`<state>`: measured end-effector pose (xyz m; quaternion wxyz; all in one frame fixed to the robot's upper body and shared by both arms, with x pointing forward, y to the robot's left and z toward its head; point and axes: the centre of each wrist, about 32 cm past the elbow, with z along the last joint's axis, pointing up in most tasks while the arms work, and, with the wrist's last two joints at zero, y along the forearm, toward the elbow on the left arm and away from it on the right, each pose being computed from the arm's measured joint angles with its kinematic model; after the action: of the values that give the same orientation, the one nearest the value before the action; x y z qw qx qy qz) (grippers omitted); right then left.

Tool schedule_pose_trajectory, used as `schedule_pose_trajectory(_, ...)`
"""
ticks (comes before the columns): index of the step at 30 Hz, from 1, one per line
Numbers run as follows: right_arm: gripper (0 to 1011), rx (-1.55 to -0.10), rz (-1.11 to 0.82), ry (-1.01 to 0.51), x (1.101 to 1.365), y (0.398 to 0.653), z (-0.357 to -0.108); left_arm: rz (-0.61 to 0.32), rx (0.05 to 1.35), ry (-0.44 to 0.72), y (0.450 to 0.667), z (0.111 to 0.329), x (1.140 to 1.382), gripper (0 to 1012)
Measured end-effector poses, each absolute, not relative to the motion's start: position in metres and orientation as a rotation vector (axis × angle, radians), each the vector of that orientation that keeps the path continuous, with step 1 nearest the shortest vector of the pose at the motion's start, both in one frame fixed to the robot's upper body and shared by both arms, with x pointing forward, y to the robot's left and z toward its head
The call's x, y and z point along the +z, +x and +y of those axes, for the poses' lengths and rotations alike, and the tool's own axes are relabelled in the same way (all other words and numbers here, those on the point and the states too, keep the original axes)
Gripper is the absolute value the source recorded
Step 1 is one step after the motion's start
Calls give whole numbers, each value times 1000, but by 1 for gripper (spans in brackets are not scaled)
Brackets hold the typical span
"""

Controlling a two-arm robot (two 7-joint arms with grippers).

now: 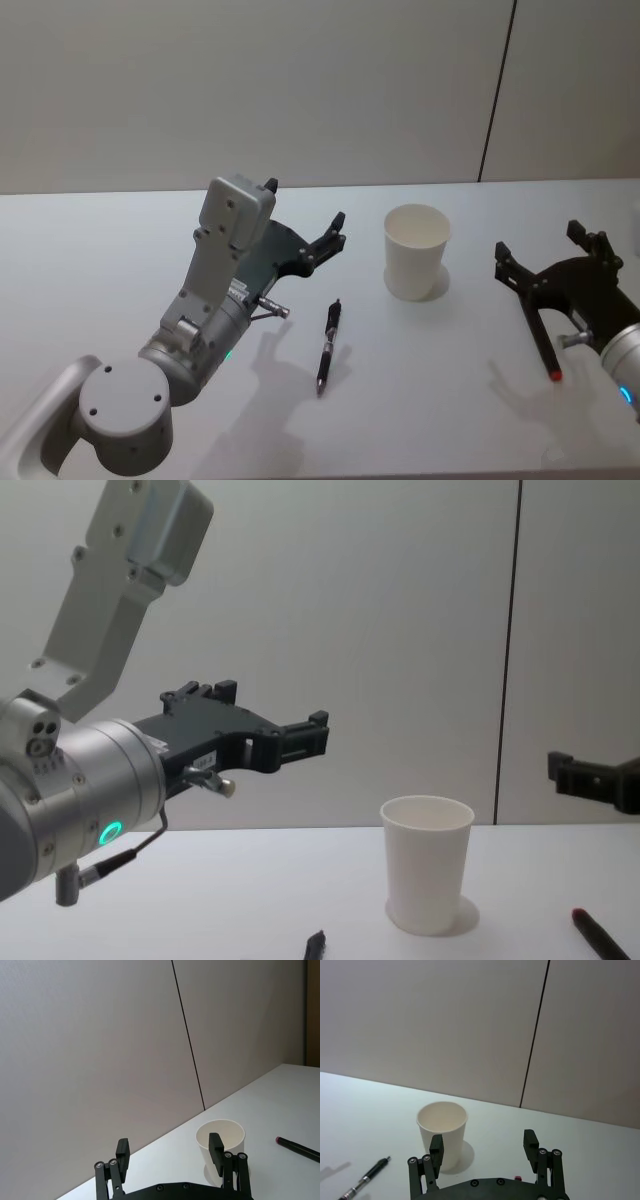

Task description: Place the pen into the pen holder.

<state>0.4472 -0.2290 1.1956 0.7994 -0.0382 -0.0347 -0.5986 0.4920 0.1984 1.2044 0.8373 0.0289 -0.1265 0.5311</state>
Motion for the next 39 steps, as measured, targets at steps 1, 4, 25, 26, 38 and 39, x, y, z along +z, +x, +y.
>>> schedule_pose_trajectory(1, 1001, -1289, -74, -92, 1197, 448, -229, -268, 1124, 61, 492, 198, 1204, 1004)
schedule_pose_trajectory(4, 1001, -1312, -65, -153, 1201, 451, -228, -268, 1124, 61, 492, 198, 1204, 1004)
schedule_pose_trajectory(25, 1002, -1383, 58, -414, 1220, 491, -237, -268, 1124, 61, 492, 198, 1204, 1004)
schedule_pose_trajectory(26, 1001, -1383, 64, -422, 1220, 492, -238, -268, 1124, 61, 492, 198, 1204, 1004)
schedule_pose_trajectory(38, 1001, -1368, 168, -526, 1219, 522, -236, -268, 1124, 61, 492, 198, 1204, 1004)
schedule_pose_trajectory(39, 1001, -1366, 176, -530, 1219, 524, -236, -268, 1124, 61, 492, 198, 1204, 1004)
